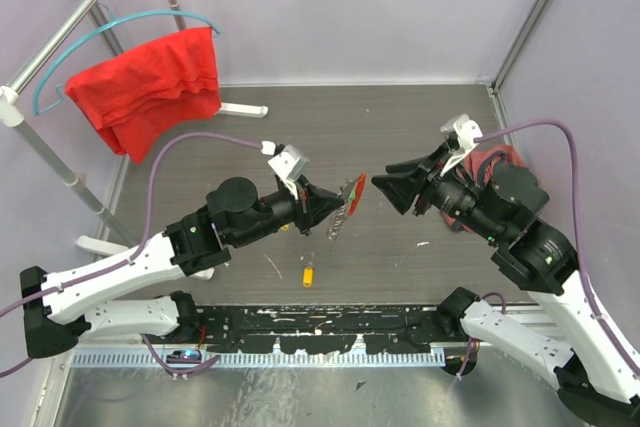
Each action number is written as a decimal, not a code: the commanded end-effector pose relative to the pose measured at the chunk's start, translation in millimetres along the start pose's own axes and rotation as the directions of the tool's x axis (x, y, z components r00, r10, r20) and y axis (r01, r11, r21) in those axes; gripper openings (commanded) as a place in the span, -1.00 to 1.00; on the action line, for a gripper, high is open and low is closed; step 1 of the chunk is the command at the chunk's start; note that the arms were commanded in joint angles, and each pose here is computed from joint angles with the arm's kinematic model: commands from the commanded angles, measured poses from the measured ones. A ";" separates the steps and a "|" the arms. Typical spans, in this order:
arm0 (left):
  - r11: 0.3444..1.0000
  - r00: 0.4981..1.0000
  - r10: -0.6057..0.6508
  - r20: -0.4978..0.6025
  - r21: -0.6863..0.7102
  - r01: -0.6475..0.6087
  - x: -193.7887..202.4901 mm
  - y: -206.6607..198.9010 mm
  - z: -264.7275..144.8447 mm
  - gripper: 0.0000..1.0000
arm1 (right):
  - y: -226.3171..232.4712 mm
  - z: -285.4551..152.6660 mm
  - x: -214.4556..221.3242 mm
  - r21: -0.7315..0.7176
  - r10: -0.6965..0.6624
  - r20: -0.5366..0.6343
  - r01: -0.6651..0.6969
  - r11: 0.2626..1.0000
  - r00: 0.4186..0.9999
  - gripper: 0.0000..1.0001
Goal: Put the keys on the keyring
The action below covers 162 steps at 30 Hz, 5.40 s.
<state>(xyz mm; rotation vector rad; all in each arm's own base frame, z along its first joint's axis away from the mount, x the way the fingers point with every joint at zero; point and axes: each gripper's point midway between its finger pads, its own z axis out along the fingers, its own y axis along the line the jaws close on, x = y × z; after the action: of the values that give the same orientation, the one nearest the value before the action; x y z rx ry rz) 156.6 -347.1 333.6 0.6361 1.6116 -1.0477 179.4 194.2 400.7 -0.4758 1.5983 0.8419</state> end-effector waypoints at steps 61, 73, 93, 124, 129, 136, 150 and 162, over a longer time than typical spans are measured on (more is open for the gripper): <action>0.985 0.990 -0.098 0.099 0.153 0.082 -31.9 -25.9 5.5 -0.90 | 48.7 22.9 38.4 -0.232 0.356 -0.149 -0.382 0.894 0.923 -0.98; 0.987 0.990 -0.079 0.116 0.150 0.061 -37.2 -25.3 -0.5 -0.32 | 36.6 20.2 35.7 -0.172 0.335 -0.108 -0.350 0.921 0.936 -0.98; 0.994 0.997 -0.076 0.010 -0.078 0.076 -2.9 35.5 -18.5 -0.27 | -56.6 0.4 92.8 0.376 0.310 -0.188 -0.224 0.899 0.932 -0.23; 0.794 0.855 -0.308 -0.417 -0.607 -0.010 203.8 70.3 -50.6 0.26 | -81.9 -19.3 231.4 0.656 0.439 -0.383 -0.095 0.749 0.813 -0.18; 0.744 0.827 -0.322 -0.460 -0.664 -0.080 224.3 70.4 -40.8 0.25 | -82.9 -26.2 217.5 0.656 0.433 -0.334 -0.124 0.744 0.837 -0.18; 0.670 0.791 -0.361 -0.495 -0.727 -0.150 254.3 72.7 -35.8 0.17 | -83.2 -35.0 207.1 0.644 0.412 -0.320 -0.123 0.755 0.853 -0.17; 0.623 0.767 -0.389 -0.510 -0.759 -0.189 280.2 76.8 -27.6 -0.08 | -82.5 -45.4 200.4 0.622 0.388 -0.316 -0.120 0.774 0.866 -0.16; 0.611 0.758 -0.385 -0.526 -0.761 -0.218 293.0 80.3 -21.3 -0.35 | -80.0 -45.6 199.2 0.606 0.380 -0.330 -0.114 0.787 0.864 -0.16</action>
<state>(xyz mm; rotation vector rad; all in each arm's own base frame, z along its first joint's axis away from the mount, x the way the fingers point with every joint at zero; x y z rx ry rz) 118.3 -311.0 25.7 0.3154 2.5529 0.0044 158.7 134.9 166.2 -0.0056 2.3357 0.3691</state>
